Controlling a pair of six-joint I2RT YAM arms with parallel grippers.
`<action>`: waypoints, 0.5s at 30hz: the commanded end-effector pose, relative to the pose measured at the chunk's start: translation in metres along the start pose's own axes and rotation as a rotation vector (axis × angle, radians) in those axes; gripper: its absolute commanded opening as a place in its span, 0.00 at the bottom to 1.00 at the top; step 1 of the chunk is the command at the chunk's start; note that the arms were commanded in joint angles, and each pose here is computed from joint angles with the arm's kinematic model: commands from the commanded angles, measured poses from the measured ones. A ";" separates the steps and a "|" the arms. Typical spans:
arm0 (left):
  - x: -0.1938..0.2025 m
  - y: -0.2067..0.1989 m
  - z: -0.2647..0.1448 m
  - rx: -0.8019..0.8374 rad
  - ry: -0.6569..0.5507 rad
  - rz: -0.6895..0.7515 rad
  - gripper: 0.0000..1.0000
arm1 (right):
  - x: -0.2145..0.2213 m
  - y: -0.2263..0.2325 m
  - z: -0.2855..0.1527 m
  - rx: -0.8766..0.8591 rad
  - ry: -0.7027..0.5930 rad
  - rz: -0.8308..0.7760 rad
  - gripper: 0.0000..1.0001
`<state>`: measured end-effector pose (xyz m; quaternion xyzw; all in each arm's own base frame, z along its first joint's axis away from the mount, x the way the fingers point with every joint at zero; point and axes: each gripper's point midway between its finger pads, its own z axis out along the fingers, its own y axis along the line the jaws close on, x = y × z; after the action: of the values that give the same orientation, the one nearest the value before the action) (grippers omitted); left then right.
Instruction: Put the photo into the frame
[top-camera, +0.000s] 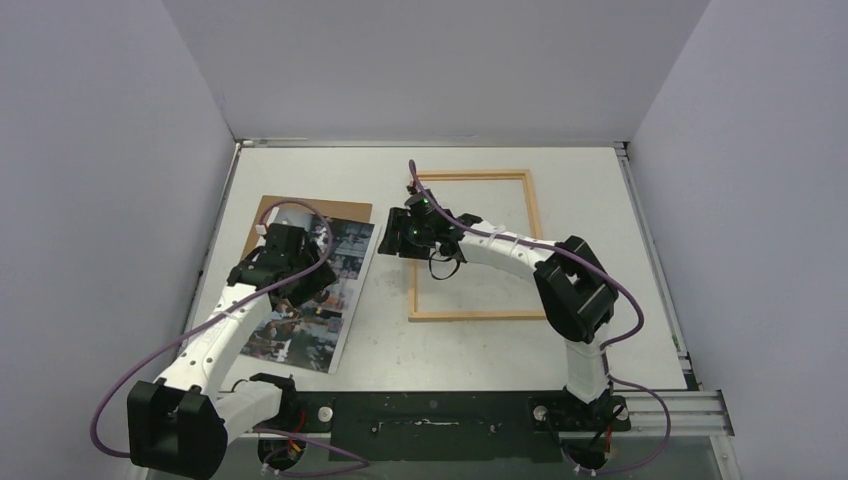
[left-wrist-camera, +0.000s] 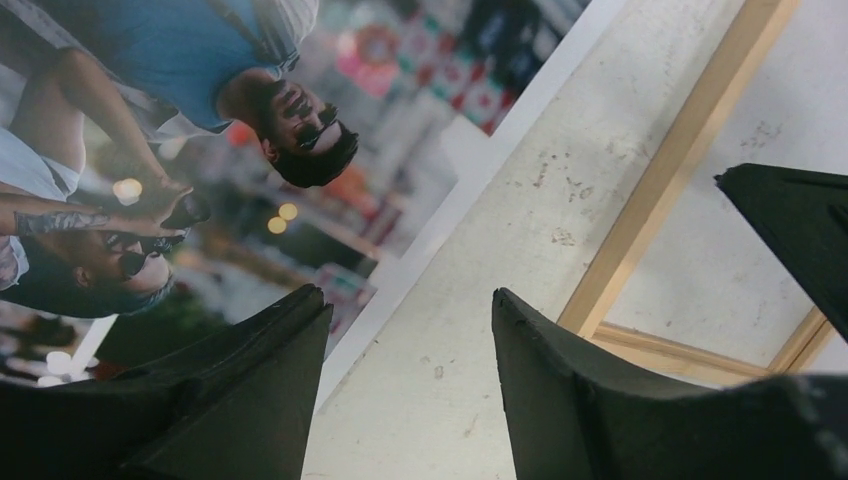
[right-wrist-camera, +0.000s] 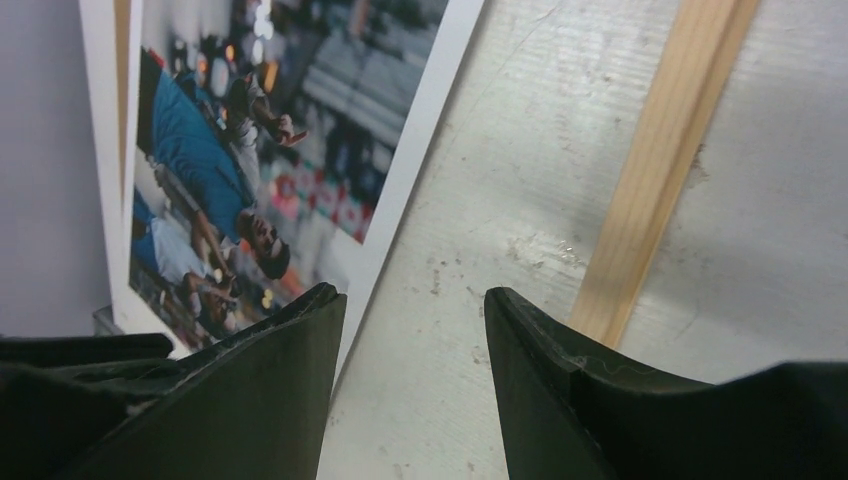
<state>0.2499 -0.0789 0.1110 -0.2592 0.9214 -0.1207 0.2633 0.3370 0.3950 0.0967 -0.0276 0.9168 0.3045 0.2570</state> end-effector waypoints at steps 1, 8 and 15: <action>-0.009 -0.002 0.006 0.013 -0.064 -0.072 0.58 | 0.003 0.044 0.003 -0.181 0.015 0.065 0.54; 0.005 -0.014 0.016 0.082 0.031 0.002 0.58 | 0.011 0.041 0.033 -0.169 0.014 0.154 0.52; 0.012 -0.023 0.036 0.100 0.106 0.026 0.52 | -0.007 0.016 0.052 -0.085 -0.056 0.184 0.47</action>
<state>0.2484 -0.0968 0.0747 -0.2464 0.9359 -0.1453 0.2057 0.3295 0.4328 0.0512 0.0282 0.9139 0.3519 0.2005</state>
